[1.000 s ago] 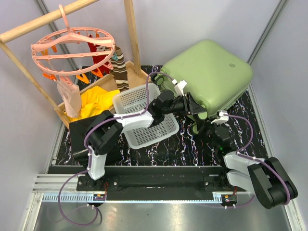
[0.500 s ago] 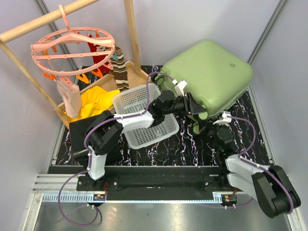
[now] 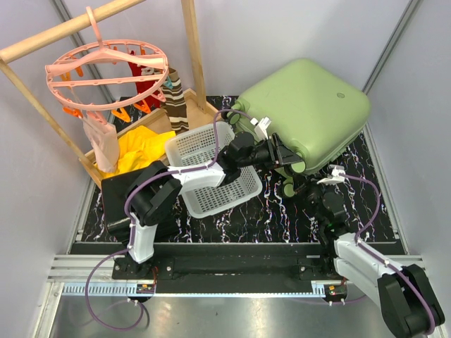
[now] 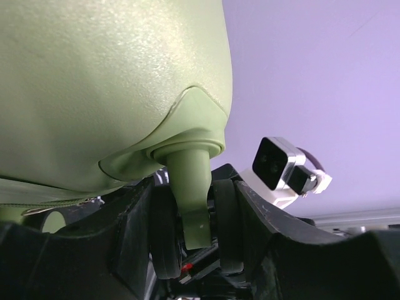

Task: Open, take out, and arrange the luggage
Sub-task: Unzip the luggage

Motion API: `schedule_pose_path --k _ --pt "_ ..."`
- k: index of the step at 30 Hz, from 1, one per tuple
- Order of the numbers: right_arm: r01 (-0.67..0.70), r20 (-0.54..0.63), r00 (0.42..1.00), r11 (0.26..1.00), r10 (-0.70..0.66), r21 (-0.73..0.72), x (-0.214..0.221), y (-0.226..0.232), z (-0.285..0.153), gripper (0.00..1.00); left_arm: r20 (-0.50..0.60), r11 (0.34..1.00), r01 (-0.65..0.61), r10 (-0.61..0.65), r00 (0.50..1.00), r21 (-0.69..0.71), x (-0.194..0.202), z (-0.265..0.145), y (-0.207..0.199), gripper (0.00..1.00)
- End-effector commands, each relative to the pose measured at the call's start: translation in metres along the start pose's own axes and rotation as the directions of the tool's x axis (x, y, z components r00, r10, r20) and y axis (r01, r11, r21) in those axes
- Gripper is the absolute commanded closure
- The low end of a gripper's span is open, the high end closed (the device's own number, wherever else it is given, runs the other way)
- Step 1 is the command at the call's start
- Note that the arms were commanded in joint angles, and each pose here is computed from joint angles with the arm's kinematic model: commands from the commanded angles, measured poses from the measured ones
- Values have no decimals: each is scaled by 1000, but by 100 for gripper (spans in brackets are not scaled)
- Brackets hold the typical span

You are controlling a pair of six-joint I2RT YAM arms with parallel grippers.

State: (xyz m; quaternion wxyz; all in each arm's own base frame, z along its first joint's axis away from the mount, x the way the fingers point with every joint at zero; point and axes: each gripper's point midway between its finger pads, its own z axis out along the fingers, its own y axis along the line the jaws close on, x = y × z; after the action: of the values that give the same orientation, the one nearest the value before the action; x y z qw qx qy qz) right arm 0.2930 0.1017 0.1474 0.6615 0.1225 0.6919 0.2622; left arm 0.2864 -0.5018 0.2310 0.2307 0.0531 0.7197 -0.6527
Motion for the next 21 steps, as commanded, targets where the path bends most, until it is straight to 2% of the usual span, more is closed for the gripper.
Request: schedule_pose_path --k 1,3,10,21 --pt "9 -2 1000 1000 -9 -26 0 4 1 67 134 807 -193 141 981 559 -27 -49 -192 100" --pt "3 -3 1000 1000 -3 -31 2 5 2 62 133 808 -177 123 983 562 -26 -47 -193 100" --pt "-21 10 1000 999 22 -25 2 4 5 58 113 817 -123 72 991 563 -22 -43 -185 100" --pt "-109 71 992 994 107 17 -4 -2 10 59 115 825 -123 71 991 551 -12 -38 -178 100"
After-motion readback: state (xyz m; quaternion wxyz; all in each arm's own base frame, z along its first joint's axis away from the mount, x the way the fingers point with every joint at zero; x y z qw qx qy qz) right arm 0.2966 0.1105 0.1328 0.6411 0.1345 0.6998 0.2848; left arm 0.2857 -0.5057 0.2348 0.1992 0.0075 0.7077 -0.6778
